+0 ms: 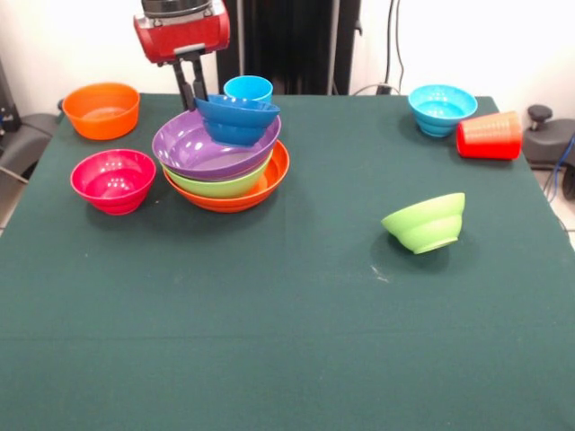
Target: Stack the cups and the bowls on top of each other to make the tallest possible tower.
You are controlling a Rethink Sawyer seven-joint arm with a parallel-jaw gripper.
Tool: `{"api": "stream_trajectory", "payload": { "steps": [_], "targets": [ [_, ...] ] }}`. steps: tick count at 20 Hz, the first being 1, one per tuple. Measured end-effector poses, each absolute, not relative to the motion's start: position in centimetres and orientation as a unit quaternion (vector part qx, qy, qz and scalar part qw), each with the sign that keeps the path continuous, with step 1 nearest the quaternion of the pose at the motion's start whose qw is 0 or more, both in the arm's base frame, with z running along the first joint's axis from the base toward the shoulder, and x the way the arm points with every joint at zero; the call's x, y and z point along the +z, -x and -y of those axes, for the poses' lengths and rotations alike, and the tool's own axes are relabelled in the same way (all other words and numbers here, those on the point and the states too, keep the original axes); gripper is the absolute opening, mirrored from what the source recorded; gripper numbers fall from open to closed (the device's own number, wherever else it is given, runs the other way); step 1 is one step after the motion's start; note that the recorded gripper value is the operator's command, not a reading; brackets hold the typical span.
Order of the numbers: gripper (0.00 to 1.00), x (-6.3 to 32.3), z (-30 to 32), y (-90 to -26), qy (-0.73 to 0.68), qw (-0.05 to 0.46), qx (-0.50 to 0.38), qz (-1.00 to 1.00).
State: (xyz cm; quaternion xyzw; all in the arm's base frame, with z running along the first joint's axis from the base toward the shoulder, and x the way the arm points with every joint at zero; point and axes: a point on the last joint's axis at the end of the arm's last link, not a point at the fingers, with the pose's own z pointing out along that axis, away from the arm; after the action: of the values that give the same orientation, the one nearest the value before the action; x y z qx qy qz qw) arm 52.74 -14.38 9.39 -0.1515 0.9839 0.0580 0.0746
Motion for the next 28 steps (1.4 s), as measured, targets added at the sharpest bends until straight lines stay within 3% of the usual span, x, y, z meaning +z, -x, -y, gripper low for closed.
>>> {"api": "stream_trajectory", "payload": {
  "steps": [28],
  "targets": [
    [0.00, 6.6, 14.1, -51.5, 0.137, 0.040, 0.059, -0.988]
  ]
}}
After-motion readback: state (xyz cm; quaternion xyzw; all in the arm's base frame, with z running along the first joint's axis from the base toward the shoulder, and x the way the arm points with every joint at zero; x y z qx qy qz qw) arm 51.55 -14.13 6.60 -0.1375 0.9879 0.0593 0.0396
